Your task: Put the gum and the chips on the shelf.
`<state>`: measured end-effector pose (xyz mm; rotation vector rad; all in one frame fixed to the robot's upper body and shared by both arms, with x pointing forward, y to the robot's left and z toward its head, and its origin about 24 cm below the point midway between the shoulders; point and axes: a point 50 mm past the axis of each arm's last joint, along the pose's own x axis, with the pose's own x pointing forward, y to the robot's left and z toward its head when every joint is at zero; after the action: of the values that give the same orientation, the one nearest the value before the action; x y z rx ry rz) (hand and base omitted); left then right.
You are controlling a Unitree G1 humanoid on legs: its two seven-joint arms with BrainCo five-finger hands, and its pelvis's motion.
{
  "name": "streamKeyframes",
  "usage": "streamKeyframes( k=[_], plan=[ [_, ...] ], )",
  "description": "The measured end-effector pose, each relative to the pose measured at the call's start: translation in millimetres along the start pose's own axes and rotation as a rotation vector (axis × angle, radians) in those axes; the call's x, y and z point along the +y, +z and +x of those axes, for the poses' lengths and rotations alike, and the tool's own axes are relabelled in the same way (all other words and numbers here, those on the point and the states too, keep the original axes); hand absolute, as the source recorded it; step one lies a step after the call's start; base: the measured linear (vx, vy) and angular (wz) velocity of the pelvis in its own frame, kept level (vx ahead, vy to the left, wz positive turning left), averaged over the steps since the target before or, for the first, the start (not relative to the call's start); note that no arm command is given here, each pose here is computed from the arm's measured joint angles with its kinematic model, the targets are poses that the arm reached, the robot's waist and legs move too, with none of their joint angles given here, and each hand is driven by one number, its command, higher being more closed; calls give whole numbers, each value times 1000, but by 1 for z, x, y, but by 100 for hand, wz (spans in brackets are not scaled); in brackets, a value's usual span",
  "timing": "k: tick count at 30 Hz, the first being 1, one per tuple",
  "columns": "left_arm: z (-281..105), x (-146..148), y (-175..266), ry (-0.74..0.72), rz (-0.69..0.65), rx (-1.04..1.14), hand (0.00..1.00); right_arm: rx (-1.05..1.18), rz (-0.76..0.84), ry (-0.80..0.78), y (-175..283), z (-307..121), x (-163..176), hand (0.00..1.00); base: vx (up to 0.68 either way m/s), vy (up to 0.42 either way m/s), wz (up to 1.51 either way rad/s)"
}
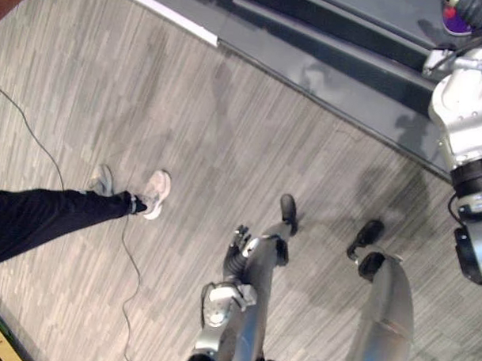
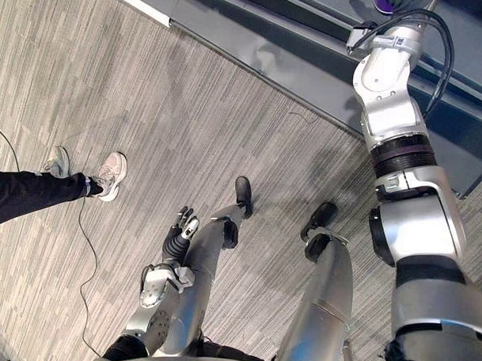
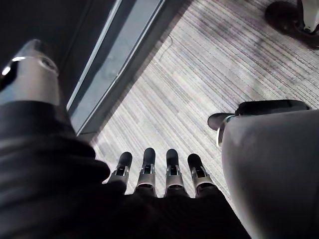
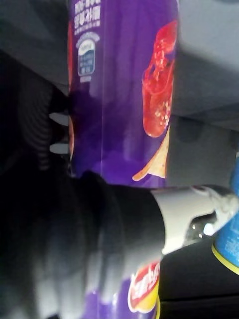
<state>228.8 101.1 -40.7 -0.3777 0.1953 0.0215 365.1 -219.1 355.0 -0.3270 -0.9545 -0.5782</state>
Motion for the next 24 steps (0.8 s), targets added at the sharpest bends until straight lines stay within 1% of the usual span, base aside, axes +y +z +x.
streamKeyframes(
  k=[7, 15, 21, 24],
  plan=[
    [0, -1, -1, 1, -3, 3, 0, 10, -6, 7, -3, -1, 0, 0, -18, -43, -1],
    [0, -2, -2, 10, -4, 12, 0, 72, -28, 46, -22, -17, -1, 0, -7, -37, -4],
    [-3, 0, -9, 24, 4, 41, 0, 167, -30, 91, -43, -39, 9, 0, 31, -58, -7],
    [-6, 1, -12, 28, 5, 54, 0, 233, -46, 85, -59, -49, 5, 0, 53, -60, -11]
  ],
)
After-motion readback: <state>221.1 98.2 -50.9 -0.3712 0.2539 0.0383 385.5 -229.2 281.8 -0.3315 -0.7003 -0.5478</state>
